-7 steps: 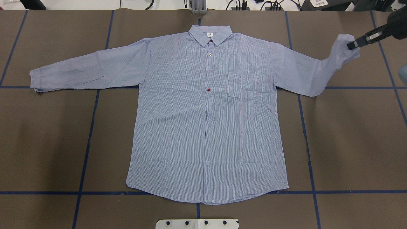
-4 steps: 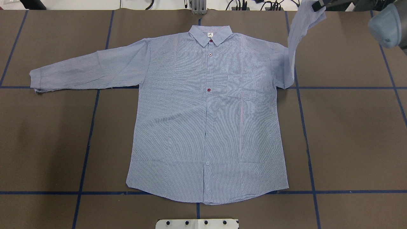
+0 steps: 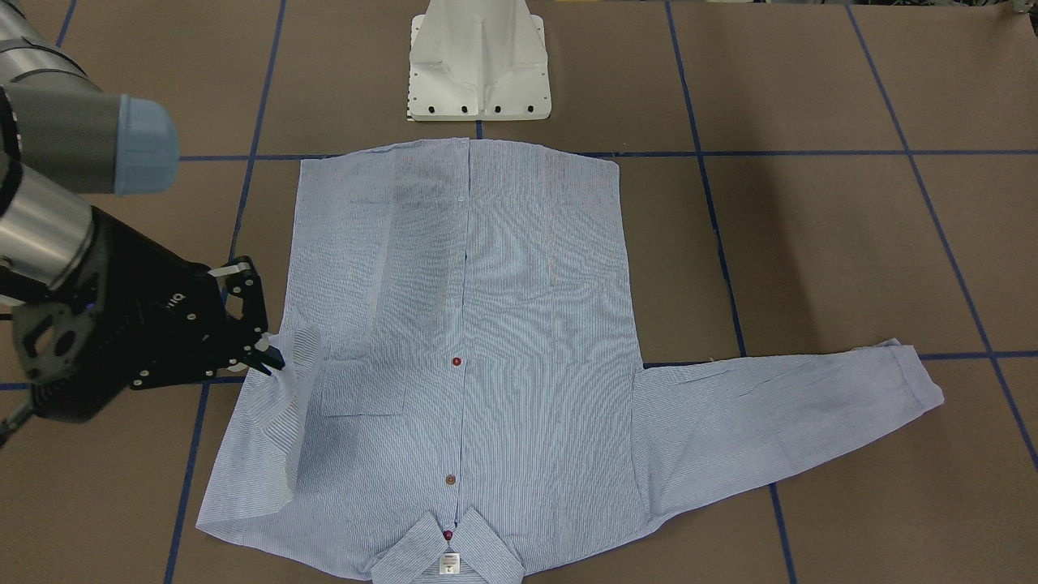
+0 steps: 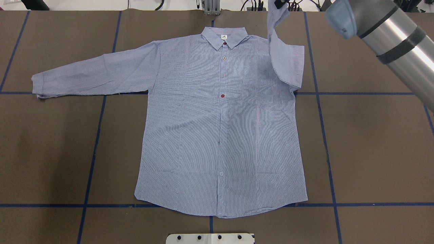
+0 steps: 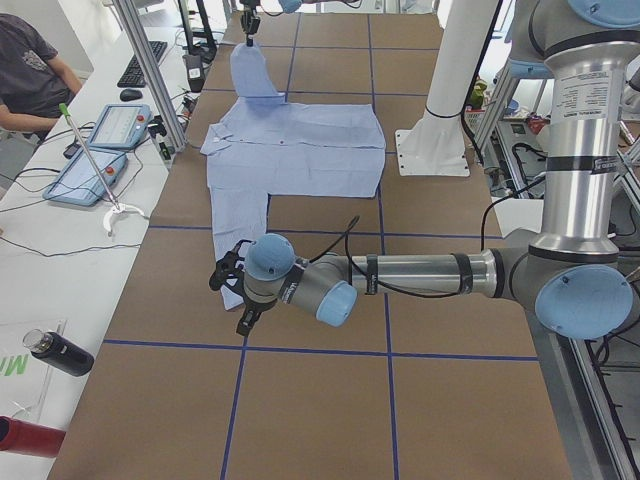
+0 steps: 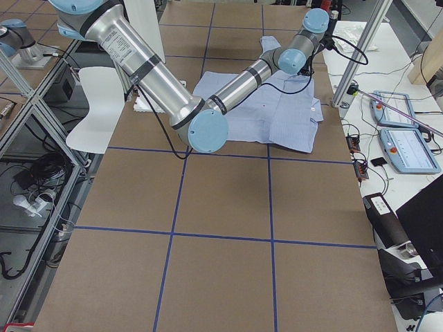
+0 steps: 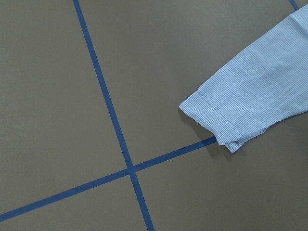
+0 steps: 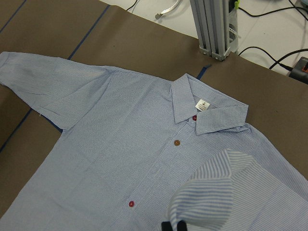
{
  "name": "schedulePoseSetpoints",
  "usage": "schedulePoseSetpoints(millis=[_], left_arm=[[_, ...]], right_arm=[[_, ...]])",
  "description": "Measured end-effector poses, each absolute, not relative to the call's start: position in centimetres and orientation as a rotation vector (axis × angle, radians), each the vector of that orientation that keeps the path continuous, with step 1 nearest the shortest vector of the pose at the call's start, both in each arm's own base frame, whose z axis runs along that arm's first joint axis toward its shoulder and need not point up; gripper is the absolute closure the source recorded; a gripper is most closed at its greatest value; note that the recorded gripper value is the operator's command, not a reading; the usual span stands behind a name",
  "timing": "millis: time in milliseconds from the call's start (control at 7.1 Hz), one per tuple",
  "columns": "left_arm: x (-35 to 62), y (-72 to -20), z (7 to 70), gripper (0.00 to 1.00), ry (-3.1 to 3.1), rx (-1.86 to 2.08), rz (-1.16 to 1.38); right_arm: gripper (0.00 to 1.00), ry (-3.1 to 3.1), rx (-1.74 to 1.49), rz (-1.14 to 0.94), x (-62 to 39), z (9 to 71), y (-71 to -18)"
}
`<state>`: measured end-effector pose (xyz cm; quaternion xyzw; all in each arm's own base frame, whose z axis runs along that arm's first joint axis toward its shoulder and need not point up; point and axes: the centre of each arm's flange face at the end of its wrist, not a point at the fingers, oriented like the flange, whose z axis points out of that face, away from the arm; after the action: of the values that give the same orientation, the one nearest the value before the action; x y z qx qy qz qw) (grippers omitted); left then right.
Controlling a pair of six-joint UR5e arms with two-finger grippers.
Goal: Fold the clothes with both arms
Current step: 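Lift the cuff with the right gripper and carry it across the shirt body, then lay the sleeve flat across the chest and release with the right gripper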
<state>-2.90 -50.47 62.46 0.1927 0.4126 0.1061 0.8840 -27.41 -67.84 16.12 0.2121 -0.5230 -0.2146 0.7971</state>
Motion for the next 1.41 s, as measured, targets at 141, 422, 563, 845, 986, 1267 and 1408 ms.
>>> schedulePoseSetpoints(millis=[141, 422, 563, 845, 986, 1267, 1408], left_arm=[[-2.9, -50.4, 62.4, 0.00, 0.867, 0.399, 0.222], [-2.9, -50.3, 62.6, 0.00, 0.872, 0.394, 0.221], [-2.9, -50.2, 62.7, 0.00, 0.873, 0.392, 0.220], [-2.9, -50.1, 62.9, 0.00, 0.874, 0.388, 0.218], [-2.9, -50.1, 62.9, 0.00, 0.874, 0.387, 0.218], [-2.9, -50.0, 63.1, 0.00, 0.875, 0.383, 0.216], [-2.9, -50.0, 63.2, 0.00, 0.875, 0.382, 0.215]], right_arm=[[1.00, -1.102, 0.446, -0.466, -30.1, 15.4, -68.6], [1.00, -1.086, 0.440, -0.474, -33.1, 13.0, -70.1], [1.00, -1.080, 0.442, -0.476, -33.9, 12.3, -70.3], [1.00, -1.074, 0.447, -0.486, -35.2, 11.2, -70.2], [1.00, -1.071, 0.444, -0.495, -36.4, 11.0, -69.9], [1.00, -1.037, 0.442, -0.519, -41.3, 10.7, -69.1], [1.00, -1.001, 0.459, -0.526, -44.8, 11.4, -69.2]])
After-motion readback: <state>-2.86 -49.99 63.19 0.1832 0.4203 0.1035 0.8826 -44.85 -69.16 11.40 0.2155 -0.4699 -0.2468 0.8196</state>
